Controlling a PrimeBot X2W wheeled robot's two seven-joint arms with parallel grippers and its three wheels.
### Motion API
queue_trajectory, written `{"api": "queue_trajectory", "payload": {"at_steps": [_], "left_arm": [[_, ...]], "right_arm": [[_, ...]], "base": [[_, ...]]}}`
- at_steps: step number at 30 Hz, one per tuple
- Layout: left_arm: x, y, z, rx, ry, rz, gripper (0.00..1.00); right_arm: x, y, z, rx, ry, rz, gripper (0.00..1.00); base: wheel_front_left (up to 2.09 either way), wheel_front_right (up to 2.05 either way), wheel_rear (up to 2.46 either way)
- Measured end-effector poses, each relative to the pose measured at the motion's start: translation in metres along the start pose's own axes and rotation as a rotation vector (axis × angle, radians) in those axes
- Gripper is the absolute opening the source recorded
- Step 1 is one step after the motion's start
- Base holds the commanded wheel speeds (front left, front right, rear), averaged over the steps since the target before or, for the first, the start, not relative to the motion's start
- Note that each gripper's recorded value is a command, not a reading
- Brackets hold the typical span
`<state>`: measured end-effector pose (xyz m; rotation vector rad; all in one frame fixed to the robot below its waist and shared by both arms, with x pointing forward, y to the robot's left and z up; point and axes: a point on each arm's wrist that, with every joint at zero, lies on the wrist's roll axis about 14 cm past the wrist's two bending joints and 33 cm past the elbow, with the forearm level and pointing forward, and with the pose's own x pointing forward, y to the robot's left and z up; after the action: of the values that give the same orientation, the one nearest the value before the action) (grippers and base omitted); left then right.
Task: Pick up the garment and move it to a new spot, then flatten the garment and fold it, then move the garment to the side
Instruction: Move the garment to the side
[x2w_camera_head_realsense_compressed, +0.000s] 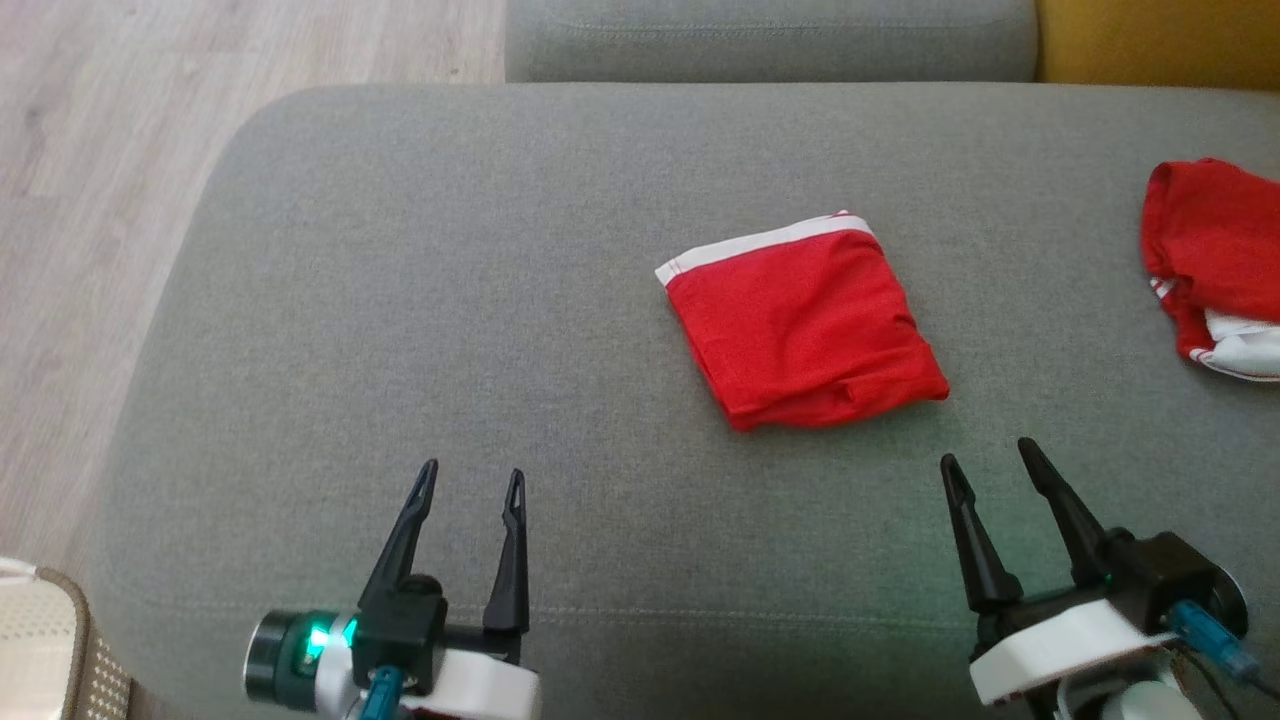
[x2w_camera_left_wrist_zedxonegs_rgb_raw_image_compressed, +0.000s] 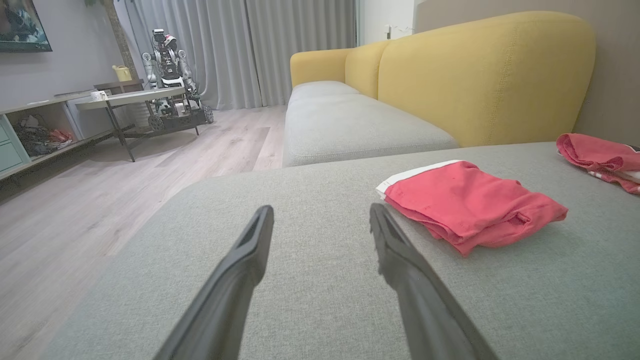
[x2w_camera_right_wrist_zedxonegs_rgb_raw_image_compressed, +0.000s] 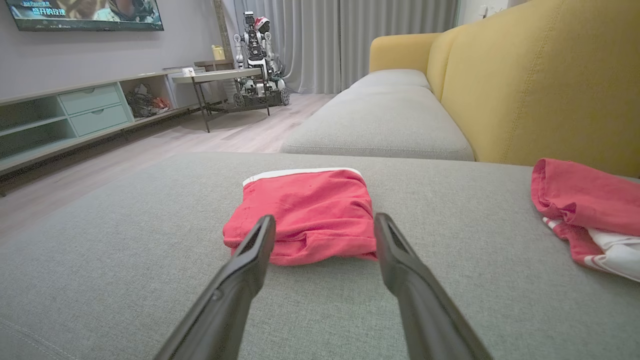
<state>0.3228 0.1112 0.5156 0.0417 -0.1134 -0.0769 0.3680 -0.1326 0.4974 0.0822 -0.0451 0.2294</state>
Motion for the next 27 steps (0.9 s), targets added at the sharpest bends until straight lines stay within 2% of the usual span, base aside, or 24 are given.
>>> {"api": "queue_trajectory", "payload": {"at_steps": [7, 12, 15, 18, 19, 27], "left_arm": [[0.004, 0.0, -0.011, -0.004, 0.036, 0.002, 1.0], [0.019, -0.004, -0.013, -0.009, 0.039, -0.012, 1.0], [0.029, -0.011, -0.012, -0.013, 0.029, -0.043, 1.0], [0.035, -0.013, -0.012, -0.013, 0.029, -0.05, 1.0], [0.036, -0.012, -0.015, -0.006, 0.037, -0.05, 1.0], [0.038, -0.007, -0.022, 0.003, 0.059, -0.037, 1.0]], "right_arm": [[0.014, -0.012, -0.022, 0.04, 0.062, -0.035, 1.0], [0.068, -0.02, -0.021, 0.035, 0.055, -0.024, 1.0], [0.1, -0.037, -0.025, -0.012, 0.084, -0.021, 1.0], [0.122, -0.051, -0.041, -0.078, 0.17, -0.012, 1.0], [0.134, -0.053, -0.054, -0.102, 0.237, 0.003, 1.0], [0.156, -0.037, -0.093, -0.091, 0.401, 0.06, 1.0]], "base": [[0.0, 0.0, 0.0], [0.0, 0.0, 0.0], [0.0, 0.0, 0.0], [0.0, 0.0, 0.0], [0.0, 0.0, 0.0], [0.0, 0.0, 0.0]]}}
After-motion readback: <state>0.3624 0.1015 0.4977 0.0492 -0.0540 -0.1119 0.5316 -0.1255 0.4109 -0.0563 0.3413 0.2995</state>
